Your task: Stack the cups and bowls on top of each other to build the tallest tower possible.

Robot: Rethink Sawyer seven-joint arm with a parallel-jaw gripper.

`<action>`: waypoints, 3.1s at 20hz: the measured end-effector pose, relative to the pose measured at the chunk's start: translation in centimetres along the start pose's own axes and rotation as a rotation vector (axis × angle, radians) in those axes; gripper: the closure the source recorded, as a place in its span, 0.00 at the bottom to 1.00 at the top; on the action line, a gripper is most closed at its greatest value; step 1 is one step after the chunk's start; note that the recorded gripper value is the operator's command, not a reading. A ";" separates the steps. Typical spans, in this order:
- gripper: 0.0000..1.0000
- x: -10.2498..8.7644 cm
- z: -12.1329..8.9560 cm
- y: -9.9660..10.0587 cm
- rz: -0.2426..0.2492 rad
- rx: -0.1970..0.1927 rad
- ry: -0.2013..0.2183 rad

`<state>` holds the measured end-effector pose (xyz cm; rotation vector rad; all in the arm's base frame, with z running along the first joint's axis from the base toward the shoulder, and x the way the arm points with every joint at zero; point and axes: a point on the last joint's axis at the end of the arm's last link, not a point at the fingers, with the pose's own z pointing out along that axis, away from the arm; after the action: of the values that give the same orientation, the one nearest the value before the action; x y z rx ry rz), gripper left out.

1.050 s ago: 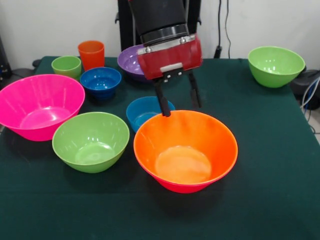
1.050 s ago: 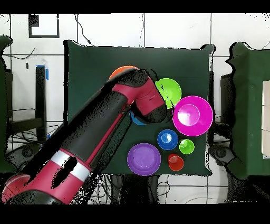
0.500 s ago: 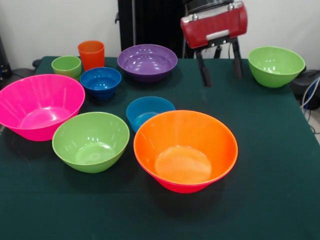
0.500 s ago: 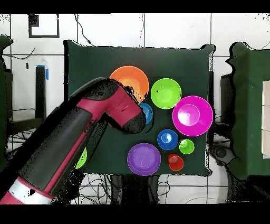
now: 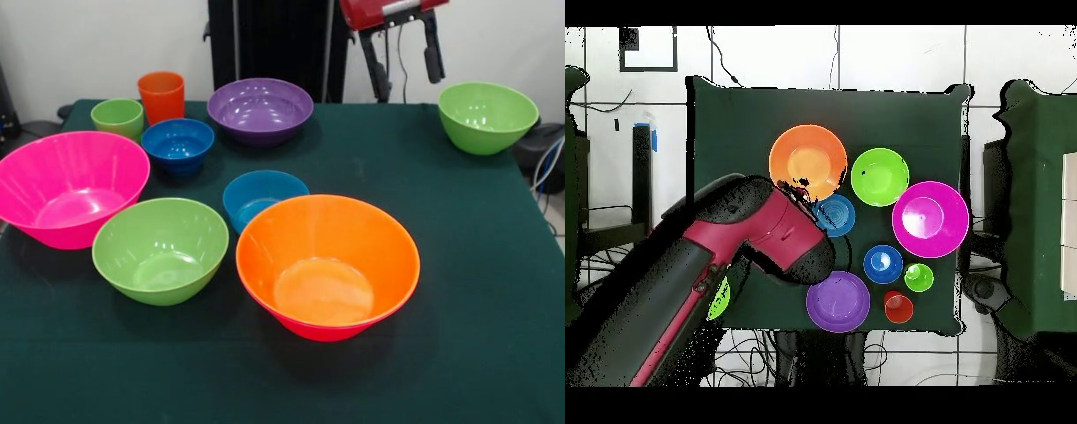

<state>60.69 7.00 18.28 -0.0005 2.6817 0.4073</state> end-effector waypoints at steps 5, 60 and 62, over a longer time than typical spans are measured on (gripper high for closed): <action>0.00 1.5 -1.0 -0.7 0.024 -0.002 0.031; 0.00 1.4 -7.8 -17.3 0.098 0.169 0.096; 0.00 1.1 -7.6 -17.4 0.083 0.163 0.093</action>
<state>57.70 -11.75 19.47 0.1442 2.8064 0.2182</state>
